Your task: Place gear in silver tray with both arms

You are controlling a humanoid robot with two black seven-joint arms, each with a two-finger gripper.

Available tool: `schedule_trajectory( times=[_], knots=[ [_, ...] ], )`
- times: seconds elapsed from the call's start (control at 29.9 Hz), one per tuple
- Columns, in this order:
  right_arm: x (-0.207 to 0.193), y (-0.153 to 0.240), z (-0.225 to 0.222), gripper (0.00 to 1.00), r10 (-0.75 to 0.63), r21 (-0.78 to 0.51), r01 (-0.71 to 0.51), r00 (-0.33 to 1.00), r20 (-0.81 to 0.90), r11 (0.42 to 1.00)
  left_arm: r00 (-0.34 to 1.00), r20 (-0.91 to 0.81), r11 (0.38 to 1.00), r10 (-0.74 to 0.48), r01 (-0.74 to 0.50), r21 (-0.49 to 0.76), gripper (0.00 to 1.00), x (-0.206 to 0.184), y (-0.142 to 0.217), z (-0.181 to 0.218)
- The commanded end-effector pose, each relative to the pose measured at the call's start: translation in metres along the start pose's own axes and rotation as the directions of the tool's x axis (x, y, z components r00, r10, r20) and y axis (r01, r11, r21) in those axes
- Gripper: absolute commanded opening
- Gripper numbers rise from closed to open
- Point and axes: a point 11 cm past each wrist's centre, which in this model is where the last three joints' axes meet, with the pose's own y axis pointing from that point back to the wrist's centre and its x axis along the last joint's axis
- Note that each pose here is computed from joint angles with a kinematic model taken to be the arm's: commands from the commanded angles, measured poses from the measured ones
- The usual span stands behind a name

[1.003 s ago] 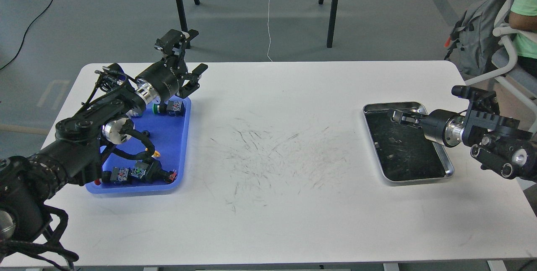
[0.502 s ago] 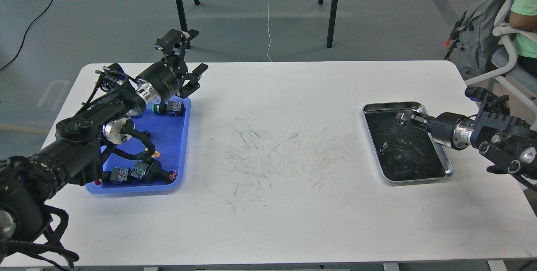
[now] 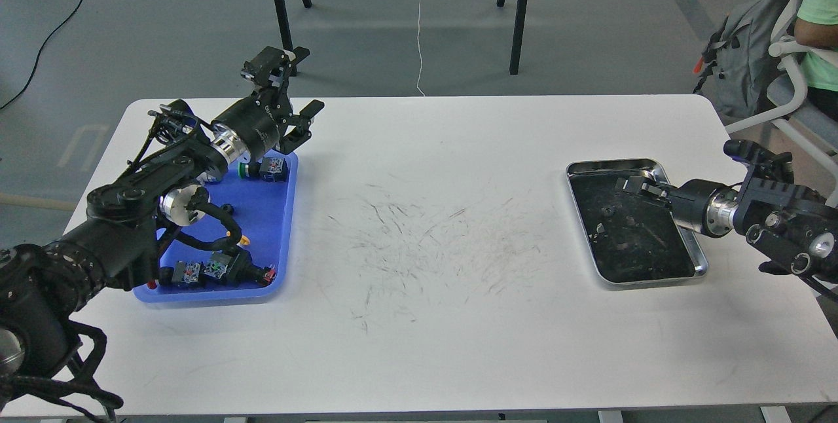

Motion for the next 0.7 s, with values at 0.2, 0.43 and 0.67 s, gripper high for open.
schedule_trajectory(
  times=[0.2, 0.43, 0.67],
  knots=[
    [0.021, -0.001, -0.017, 0.79, 0.036, 0.035, -0.036, 0.999, -0.004, 0.999, 1.000, 0.002, 1.000, 0.001, -0.001, -0.001, 1.00, 0.001, 0.000, 0.001],
    [0.053, 0.001, -0.041, 0.87, 0.134, 0.112, -0.147, 0.984, 0.115, 0.983, 1.000, -0.001, 1.000, -0.003, 0.003, -0.001, 1.00, -0.001, 0.000, 0.000],
    [0.090, 0.011, -0.060, 0.91, 0.251, 0.188, -0.328, 0.905, 0.343, 0.926, 1.000, 0.008, 1.000, -0.018, 0.018, 0.007, 1.00, -0.004, -0.002, 0.000]
  ],
)
